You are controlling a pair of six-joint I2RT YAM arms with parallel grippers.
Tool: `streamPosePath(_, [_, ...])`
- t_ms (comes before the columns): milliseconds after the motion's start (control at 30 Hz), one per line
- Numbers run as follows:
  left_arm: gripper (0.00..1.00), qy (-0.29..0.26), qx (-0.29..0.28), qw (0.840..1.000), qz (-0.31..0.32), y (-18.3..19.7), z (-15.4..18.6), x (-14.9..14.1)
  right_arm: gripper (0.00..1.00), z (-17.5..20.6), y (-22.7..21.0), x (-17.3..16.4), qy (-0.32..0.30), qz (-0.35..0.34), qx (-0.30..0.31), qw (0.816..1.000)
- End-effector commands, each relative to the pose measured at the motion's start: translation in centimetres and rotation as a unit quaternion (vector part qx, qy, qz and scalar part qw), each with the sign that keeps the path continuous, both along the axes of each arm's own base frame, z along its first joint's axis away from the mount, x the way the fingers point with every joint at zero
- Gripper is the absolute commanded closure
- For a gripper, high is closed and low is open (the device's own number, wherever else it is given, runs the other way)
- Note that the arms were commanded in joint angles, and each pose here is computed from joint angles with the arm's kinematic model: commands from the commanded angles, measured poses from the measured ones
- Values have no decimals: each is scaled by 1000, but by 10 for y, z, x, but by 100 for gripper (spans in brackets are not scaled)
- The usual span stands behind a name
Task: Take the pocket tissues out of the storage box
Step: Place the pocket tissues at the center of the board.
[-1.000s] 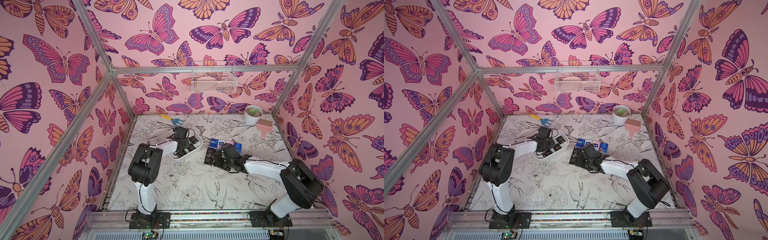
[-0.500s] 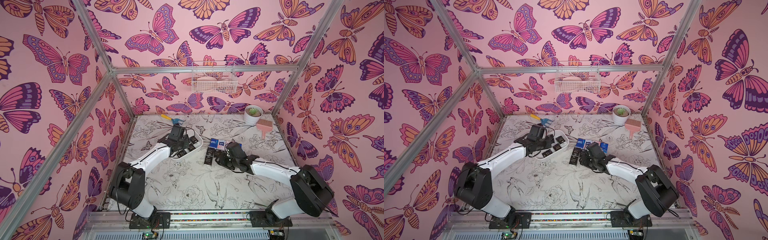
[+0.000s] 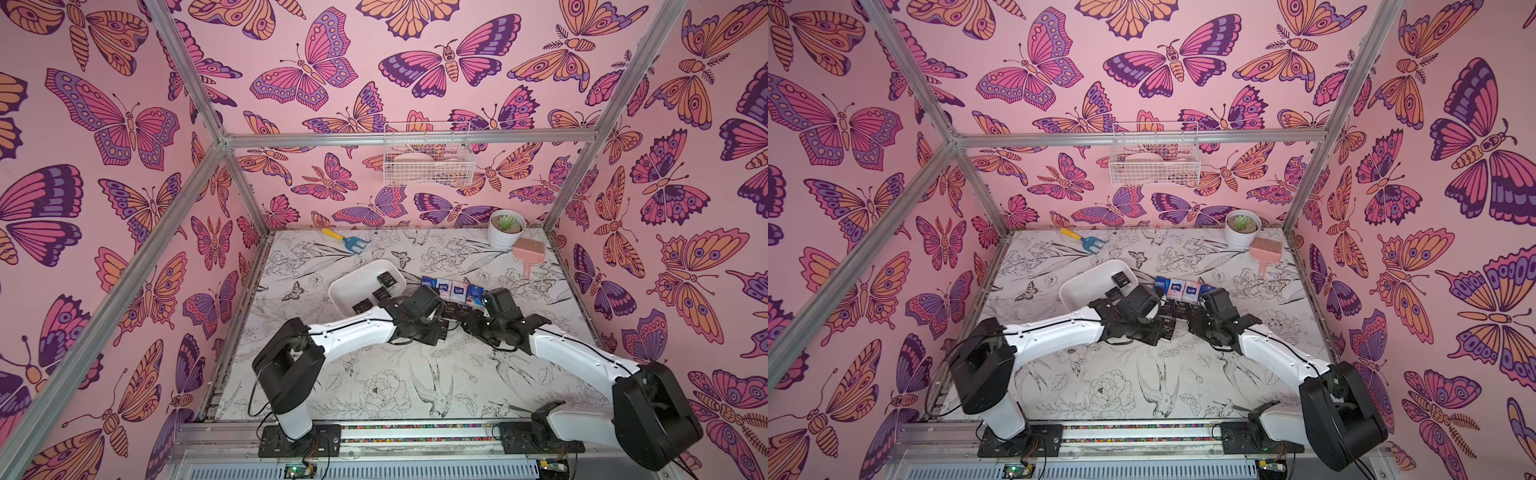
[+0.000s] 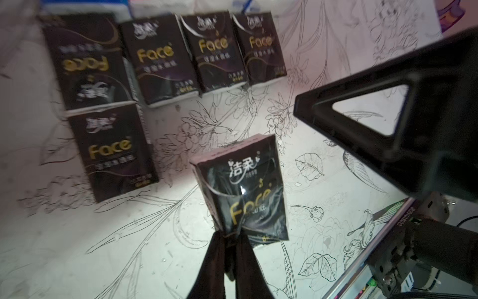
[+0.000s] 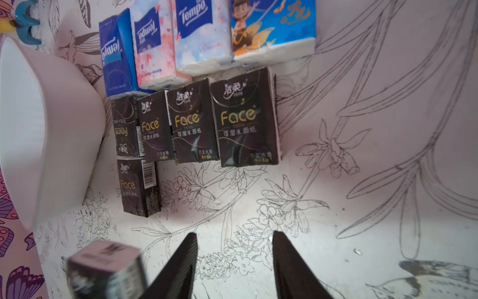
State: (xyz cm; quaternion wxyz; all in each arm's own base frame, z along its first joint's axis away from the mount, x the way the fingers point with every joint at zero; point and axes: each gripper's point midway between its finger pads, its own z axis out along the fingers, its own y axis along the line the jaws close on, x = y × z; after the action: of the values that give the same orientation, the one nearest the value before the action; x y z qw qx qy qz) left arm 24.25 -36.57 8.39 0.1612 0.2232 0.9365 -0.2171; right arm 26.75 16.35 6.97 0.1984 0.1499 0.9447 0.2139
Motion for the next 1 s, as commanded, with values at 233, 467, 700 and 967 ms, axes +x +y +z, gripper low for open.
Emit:
streamPosePath(233, [86, 53, 33, 998, -2, -11, -38, -26, 49, -6, 7, -16, 36, 42, 10, 998])
streamPosePath(467, [65, 43, 5, 999, 14, -8, -7, -21, 49, -7, 26, -24, 46, 55, 40, 997])
streamPosePath(700, [60, 7, -23, 998, 51, 19, 38, 2, 50, -14, 50, -37, 55, 79, 48, 994])
streamPosePath(967, [59, -27, -30, 992, 119, 78, 67, 35, 51, -32, 61, -51, 68, 71, 48, 994])
